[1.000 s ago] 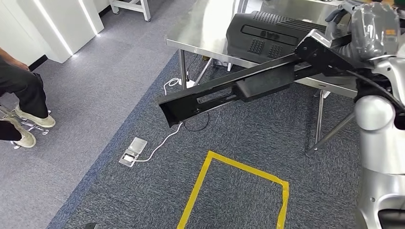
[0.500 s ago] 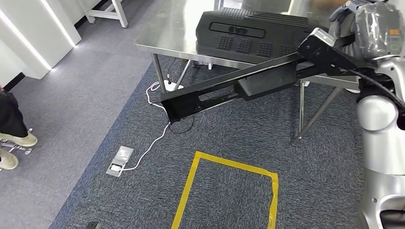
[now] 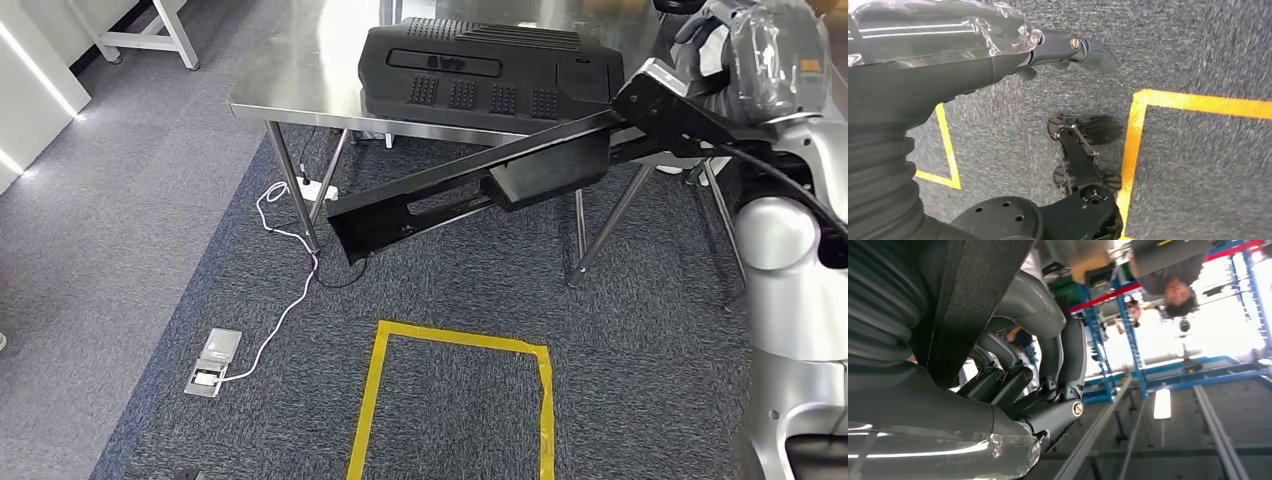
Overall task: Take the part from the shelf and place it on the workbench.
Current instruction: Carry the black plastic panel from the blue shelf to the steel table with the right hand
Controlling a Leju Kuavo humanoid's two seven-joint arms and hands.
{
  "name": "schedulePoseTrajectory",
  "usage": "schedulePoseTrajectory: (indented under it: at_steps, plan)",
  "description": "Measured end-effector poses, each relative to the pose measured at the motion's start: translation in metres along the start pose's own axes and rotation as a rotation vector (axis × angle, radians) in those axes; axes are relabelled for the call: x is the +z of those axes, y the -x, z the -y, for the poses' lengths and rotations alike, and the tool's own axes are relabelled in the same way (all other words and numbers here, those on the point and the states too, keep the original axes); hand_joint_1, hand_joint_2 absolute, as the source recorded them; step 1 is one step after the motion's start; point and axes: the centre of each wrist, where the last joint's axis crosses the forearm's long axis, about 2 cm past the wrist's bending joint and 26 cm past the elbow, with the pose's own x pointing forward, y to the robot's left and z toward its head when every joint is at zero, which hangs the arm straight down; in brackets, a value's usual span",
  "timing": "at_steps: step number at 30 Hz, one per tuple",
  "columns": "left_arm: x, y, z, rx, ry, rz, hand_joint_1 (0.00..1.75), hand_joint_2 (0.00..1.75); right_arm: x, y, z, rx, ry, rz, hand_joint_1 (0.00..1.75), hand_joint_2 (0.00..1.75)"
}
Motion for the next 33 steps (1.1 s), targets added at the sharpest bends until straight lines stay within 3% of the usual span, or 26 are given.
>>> schedulePoseTrajectory:
  at_steps: [33]
  plan:
    - [-0.0004,-0.0032,-0.0011,-0.013,0.003,0.005,0.0,1.75,0.0028,-0.0004,-0.0039,0.035,-0.026,0.004,1.75,1.75]
